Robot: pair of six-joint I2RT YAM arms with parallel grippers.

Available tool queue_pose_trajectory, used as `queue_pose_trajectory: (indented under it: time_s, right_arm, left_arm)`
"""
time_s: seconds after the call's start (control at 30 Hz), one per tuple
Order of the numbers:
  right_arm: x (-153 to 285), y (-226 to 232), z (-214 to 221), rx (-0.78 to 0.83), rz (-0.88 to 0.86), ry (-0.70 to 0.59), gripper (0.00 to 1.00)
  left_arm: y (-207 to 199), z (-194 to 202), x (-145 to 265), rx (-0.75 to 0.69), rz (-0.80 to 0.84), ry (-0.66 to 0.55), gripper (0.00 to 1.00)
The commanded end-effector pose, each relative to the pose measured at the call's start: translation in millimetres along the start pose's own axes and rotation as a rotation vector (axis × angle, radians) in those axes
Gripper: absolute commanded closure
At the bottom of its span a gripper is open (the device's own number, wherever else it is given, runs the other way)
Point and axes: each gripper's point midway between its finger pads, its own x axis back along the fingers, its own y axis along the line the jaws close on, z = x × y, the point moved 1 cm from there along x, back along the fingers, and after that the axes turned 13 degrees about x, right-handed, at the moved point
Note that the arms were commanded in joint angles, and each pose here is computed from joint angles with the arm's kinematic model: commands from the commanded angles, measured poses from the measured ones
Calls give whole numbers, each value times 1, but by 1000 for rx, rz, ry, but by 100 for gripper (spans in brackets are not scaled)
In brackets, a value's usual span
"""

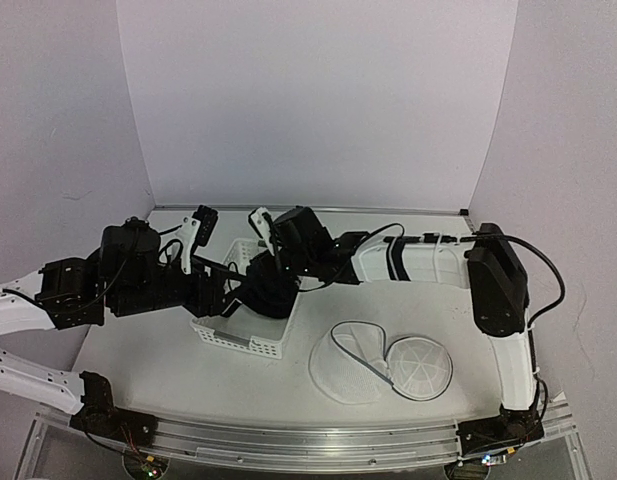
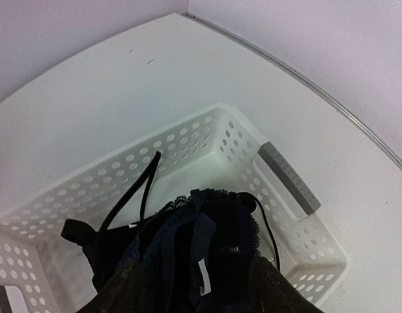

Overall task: Unzip the laundry bag and remove the bra
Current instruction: Place the bra in the bin, then close the laundry bag at the center of the board.

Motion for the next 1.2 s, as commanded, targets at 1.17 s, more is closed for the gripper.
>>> queue_pose_trajectory:
  time_s: [1.17]
  right_arm:
    - [206,-210,87,-541,383,-137,2]
  left_arm:
    - [149,-94,-44,208,-371,-134,0]
